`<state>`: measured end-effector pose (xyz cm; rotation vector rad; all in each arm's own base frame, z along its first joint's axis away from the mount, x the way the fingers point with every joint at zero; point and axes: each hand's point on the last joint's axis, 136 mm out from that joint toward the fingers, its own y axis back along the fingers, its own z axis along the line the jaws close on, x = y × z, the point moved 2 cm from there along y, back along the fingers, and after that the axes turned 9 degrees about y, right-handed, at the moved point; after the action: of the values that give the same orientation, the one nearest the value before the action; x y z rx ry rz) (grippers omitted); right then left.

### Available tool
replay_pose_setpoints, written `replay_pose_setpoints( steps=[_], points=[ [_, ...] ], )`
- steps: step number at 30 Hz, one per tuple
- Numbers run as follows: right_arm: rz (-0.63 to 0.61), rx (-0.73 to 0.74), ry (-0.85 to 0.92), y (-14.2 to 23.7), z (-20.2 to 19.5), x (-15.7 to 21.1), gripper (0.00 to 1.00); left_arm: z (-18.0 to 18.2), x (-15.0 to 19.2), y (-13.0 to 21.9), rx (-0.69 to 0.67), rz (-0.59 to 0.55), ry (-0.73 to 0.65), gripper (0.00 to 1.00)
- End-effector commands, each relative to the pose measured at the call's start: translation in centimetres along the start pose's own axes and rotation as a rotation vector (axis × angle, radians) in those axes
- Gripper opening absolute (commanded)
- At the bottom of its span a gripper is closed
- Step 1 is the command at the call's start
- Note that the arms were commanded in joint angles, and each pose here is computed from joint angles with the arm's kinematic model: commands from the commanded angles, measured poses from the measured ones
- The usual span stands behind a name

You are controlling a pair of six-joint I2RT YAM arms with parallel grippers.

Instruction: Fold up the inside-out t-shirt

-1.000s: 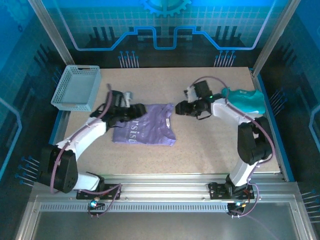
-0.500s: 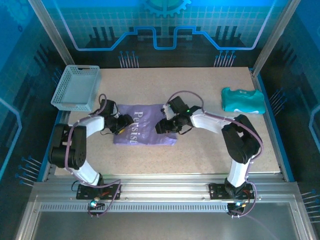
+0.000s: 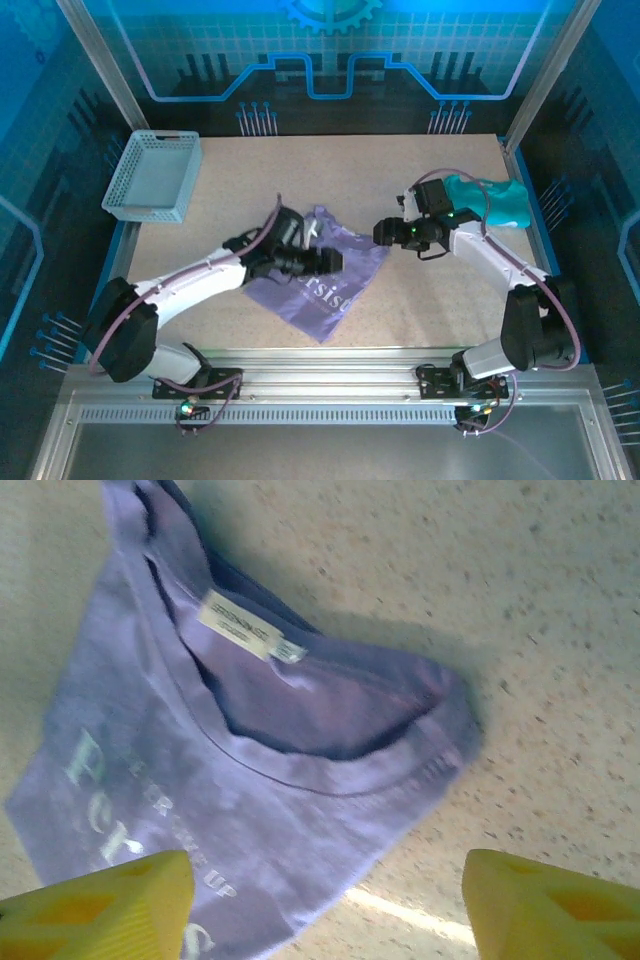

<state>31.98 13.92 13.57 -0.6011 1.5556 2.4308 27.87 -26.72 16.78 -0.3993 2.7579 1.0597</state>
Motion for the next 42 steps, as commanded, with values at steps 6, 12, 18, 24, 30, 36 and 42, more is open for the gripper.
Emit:
replay_pose_setpoints(
  steps=[6, 12, 18, 24, 30, 36, 42],
  points=[
    [0.065, 0.058, -0.027, -5.0, -1.2, -0.5, 0.82, 9.3, -12.9, -2.3, -0.249, -0.103, -0.018, 0.8],
    [0.137, 0.035, -0.054, -8.3, -1.2, 0.1, 0.83, 11.3, -15.3, -6.2, -0.304, 0.046, -0.053, 0.81],
    [0.177, -0.013, -0.067, -10.6, 0.5, 1.2, 0.79, 11.6, -15.2, -8.0, -0.281, 0.156, -0.036, 0.81],
    [0.198, -0.032, -0.071, -11.9, 1.5, 1.2, 0.74, 12.0, -13.8, -8.8, -0.267, 0.258, 0.017, 0.79],
    [0.195, -0.026, -0.081, -12.4, 1.8, 1.0, 0.72, 12.8, -12.6, -10.1, -0.245, 0.339, 0.089, 0.73],
    [0.187, -0.036, -0.084, -12.8, 2.2, 0.7, 0.66, 13.1, -11.7, -11.9, -0.182, 0.407, 0.136, 0.63],
    [0.181, -0.067, -0.095, -13.5, 2.7, 0.1, 0.55, 13.2, -11.3, -12.7, -0.164, 0.429, 0.148, 0.45]
  ],
)
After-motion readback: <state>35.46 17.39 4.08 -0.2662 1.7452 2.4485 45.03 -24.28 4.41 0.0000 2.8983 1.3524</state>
